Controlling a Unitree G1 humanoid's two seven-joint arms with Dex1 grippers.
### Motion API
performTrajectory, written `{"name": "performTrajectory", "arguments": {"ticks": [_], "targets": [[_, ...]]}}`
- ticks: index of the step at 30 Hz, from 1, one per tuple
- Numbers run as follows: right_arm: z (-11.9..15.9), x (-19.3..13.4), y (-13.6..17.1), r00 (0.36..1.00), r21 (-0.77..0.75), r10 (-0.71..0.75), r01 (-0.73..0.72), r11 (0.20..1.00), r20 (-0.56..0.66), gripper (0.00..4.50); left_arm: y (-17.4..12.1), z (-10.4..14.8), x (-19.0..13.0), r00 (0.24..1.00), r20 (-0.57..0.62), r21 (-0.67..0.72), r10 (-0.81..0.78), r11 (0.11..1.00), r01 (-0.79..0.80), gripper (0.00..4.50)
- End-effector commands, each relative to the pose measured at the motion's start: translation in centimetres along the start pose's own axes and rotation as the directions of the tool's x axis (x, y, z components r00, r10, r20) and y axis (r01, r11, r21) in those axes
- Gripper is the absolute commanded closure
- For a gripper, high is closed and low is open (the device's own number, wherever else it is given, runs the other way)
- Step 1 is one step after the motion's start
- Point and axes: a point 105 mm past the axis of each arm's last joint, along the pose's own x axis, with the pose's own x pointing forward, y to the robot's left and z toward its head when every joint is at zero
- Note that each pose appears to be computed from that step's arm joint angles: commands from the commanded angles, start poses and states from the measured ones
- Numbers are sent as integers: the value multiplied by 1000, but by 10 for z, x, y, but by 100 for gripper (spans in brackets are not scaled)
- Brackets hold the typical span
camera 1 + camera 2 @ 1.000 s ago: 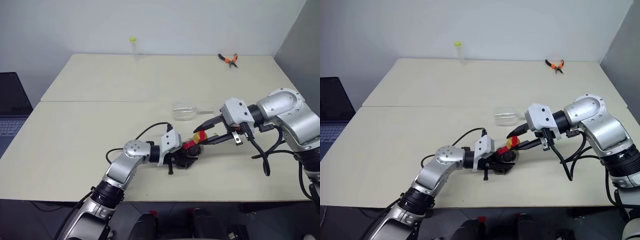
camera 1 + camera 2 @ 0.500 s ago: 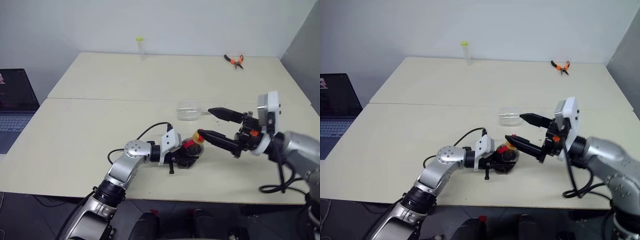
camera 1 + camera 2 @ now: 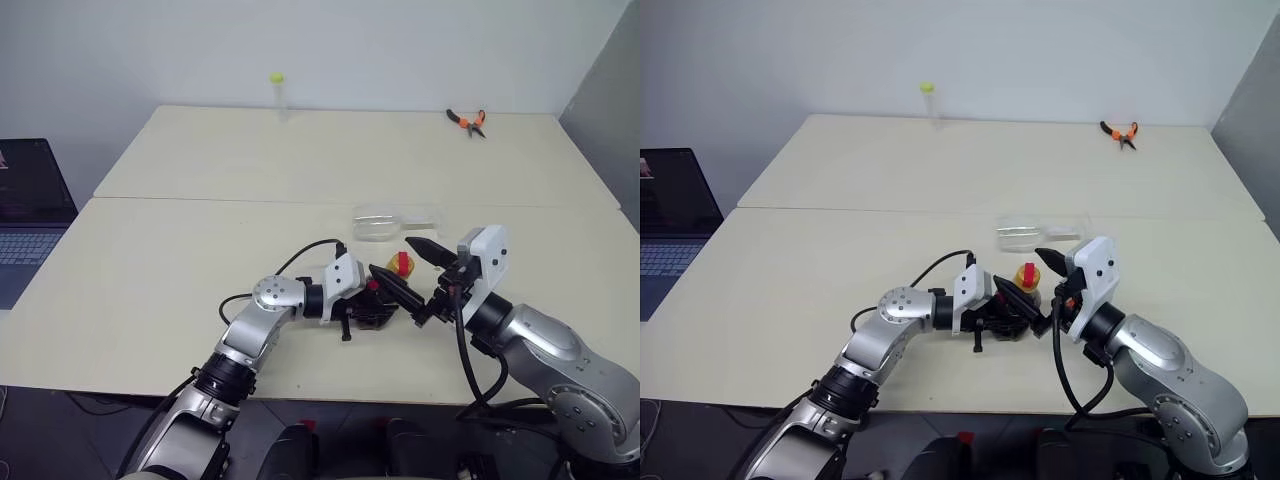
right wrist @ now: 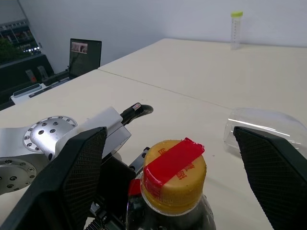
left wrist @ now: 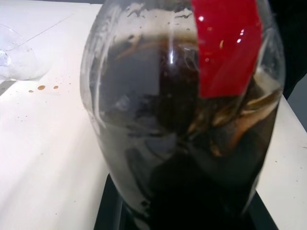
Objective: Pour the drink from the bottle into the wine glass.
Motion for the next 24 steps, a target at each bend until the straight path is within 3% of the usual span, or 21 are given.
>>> {"name": "performTrajectory", "arguments": {"ticks": [1,2,5,12,16,21,24], "targets": [[8,-3,5,999,-11,19,-19,1000,44,0,3,8,0,1000,19,35,11,999,-12,373],[7,-3,5,999,-6,19,-19,1000,44,0,3,8,-1,1000,18,35,13,999,-13,373],[6,-3,4,999,-2,18,-18,1000,42,60,3,7,-1,1000,16,35,13,999,-14,373],[5,-3,2,999,21,31,-32,999,39,312,2,6,-2,1000,11,34,11,999,-12,373],[3,-5,-7,997,-8,81,-81,997,-2,323,1,7,-1,1000,13,34,6,999,-6,373],[-21,-13,-51,919,-125,271,-316,941,-285,323,-7,9,3,1000,22,30,-23,999,22,376],[-22,-11,-70,860,-155,335,-418,895,-385,323,-10,9,2,999,21,26,-25,999,24,376]]}}
